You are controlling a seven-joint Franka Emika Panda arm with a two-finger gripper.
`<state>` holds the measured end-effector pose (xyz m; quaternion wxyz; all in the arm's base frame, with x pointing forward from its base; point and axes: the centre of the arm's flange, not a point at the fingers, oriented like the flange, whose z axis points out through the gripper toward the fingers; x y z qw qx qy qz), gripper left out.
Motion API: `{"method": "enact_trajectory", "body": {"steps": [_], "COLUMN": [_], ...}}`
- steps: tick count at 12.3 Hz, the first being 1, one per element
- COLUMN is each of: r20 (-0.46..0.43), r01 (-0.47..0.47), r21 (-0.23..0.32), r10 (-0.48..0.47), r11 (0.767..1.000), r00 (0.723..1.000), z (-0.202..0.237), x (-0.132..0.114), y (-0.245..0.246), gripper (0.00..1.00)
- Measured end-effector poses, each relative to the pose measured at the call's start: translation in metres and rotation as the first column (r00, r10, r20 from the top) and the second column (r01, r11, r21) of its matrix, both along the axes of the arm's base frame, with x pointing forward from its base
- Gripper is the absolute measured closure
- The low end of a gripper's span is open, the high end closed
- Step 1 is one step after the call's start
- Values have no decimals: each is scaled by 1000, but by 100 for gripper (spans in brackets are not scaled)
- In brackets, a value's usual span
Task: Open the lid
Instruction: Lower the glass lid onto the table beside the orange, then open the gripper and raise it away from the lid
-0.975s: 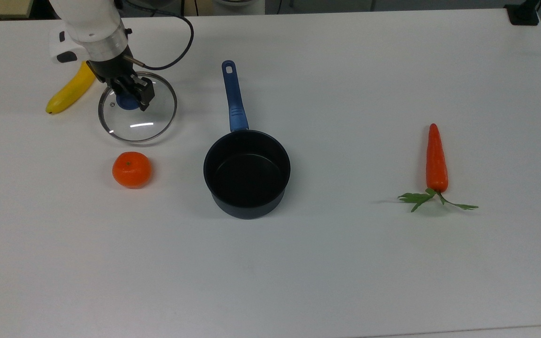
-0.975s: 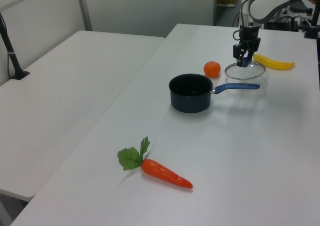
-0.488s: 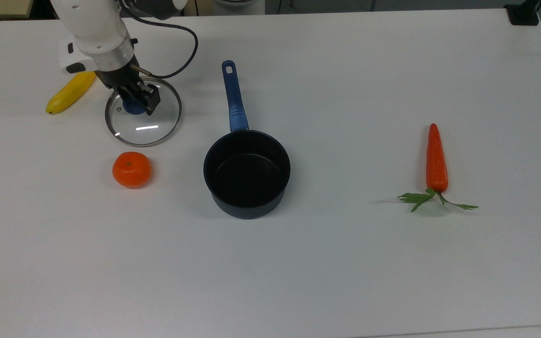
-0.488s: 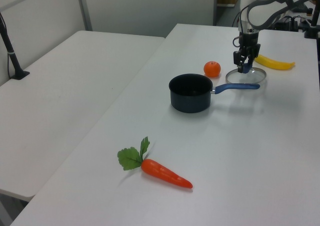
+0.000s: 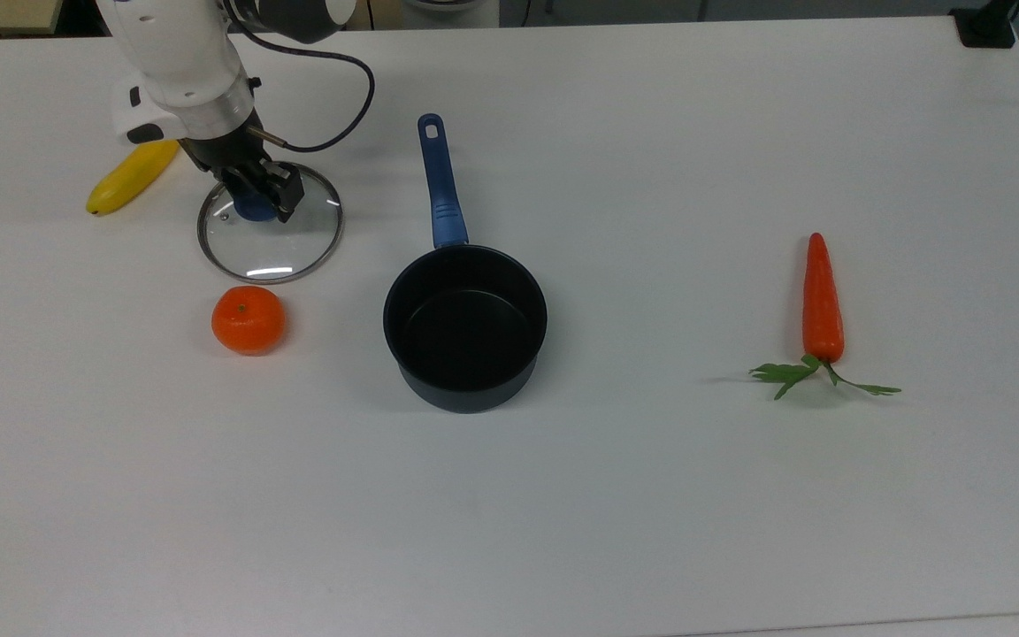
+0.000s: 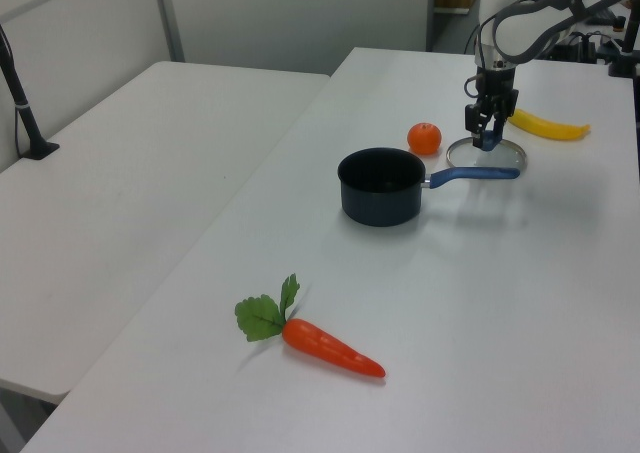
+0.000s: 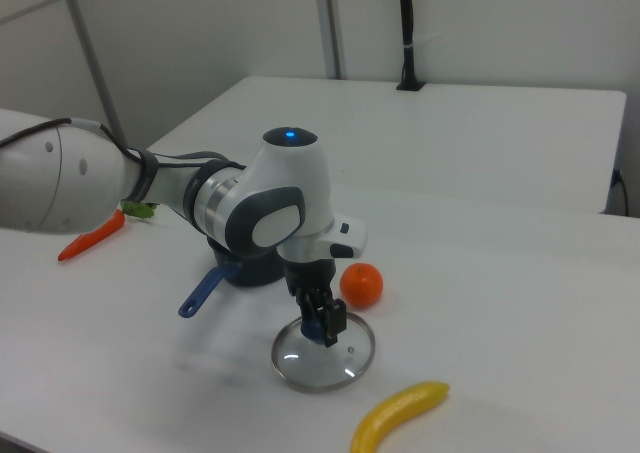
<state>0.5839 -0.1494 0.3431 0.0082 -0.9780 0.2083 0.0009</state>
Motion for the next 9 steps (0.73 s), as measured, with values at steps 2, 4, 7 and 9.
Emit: {"method": "enact_trajectory", "body": {"steps": [2, 4, 7, 9], "r20": [-3, -12, -19, -32], "r01": [-1, -2, -12, -42], "r21": [1, 4, 10, 21], "r10": [1, 2, 12, 43], "r11": [1000, 1000, 1000, 999], "r00": [1000, 1000, 1000, 999], "z": [-1, 5, 69, 129], "x": [0, 1, 18, 18], "y": [0, 0, -1, 13], "gripper": [28, 16, 0, 0]}}
